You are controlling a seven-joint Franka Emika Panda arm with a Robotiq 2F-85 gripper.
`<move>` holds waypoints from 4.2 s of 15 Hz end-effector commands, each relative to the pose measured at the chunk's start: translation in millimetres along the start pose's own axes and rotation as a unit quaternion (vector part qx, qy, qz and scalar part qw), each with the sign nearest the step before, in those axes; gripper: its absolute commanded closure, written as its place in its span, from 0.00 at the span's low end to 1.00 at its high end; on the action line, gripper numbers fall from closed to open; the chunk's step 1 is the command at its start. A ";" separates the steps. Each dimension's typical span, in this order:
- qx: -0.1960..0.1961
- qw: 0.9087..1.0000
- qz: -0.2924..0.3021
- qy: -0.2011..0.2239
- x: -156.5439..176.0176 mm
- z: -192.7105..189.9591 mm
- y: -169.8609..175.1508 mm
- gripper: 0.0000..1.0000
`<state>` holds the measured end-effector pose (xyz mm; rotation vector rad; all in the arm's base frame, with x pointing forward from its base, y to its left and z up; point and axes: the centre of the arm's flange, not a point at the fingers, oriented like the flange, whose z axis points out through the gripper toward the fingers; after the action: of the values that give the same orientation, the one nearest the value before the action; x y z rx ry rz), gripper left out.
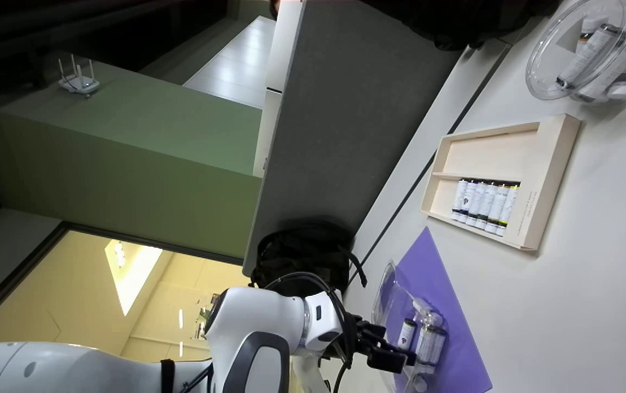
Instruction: Remove one bottle from the clear container and place it on the table
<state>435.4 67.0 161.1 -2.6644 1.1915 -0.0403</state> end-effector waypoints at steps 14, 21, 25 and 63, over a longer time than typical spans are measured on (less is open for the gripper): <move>-0.028 0.999 0.022 -0.015 13.3 28.3 12.2 0.52; -0.046 0.998 0.032 -0.039 19.5 29.1 16.5 0.34; -0.059 0.996 0.034 -0.053 25.7 26.8 11.8 0.11; -0.117 0.990 0.004 -0.074 35.2 44.7 -1.2 0.21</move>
<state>455.2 46.5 123.4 -2.7927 1.1926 0.2831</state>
